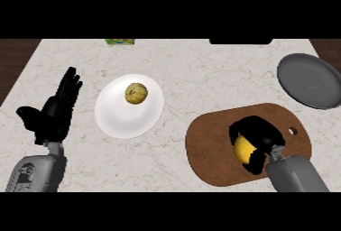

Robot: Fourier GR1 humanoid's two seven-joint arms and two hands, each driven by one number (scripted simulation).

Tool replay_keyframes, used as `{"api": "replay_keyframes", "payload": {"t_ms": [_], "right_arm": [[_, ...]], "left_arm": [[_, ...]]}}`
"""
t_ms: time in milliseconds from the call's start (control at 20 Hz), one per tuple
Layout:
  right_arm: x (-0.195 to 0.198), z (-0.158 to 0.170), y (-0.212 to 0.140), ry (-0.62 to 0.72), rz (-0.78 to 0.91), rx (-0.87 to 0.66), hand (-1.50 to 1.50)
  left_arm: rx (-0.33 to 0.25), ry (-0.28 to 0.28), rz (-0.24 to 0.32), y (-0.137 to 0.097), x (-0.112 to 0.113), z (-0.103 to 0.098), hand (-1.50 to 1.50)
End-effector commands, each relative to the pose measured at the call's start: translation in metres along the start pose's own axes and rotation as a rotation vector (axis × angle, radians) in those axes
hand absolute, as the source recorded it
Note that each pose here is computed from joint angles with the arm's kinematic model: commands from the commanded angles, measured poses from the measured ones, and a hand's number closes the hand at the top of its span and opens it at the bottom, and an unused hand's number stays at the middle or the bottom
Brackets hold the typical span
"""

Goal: Pick the lemon from the cutting board and place it in the pan

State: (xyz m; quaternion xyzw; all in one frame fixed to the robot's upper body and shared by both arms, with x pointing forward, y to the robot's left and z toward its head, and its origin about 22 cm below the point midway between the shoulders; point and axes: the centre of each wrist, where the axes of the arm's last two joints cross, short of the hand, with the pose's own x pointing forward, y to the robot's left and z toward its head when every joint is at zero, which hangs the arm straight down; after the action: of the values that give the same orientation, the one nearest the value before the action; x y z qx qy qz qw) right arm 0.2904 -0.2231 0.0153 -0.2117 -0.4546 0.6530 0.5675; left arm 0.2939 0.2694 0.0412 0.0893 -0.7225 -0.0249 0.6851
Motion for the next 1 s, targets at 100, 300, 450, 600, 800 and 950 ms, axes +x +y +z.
{"api": "replay_keyframes", "payload": {"t_ms": [100, 300, 450, 600, 800, 950], "right_arm": [[0.04, -0.039, -0.024, 0.379, -0.244, -0.157, 1.5], [0.06, -0.047, -0.045, 0.483, -0.186, -0.503, 1.5], [0.074, -0.044, -0.091, 0.483, -0.172, -0.694, 1.5], [0.08, -0.041, -0.112, 0.499, -0.215, -0.787, 1.5], [0.092, -0.039, -0.118, 0.556, -0.231, -0.898, 1.5], [0.048, -0.031, -0.13, 0.558, -0.303, -0.966, 1.5]], "left_arm": [[-0.011, -0.01, 0.008, -0.007, 0.004, -0.006, 0.0], [-0.025, 0.0, 0.003, -0.003, 0.006, -0.003, 0.0], [-0.01, -0.004, 0.018, 0.005, 0.008, -0.009, 0.0], [-0.007, -0.002, -0.002, 0.007, 0.015, -0.007, 0.0], [0.018, 0.003, 0.002, -0.001, 0.021, -0.014, 0.0], [-0.011, 0.009, 0.005, -0.003, 0.016, -0.007, 0.0]]}}
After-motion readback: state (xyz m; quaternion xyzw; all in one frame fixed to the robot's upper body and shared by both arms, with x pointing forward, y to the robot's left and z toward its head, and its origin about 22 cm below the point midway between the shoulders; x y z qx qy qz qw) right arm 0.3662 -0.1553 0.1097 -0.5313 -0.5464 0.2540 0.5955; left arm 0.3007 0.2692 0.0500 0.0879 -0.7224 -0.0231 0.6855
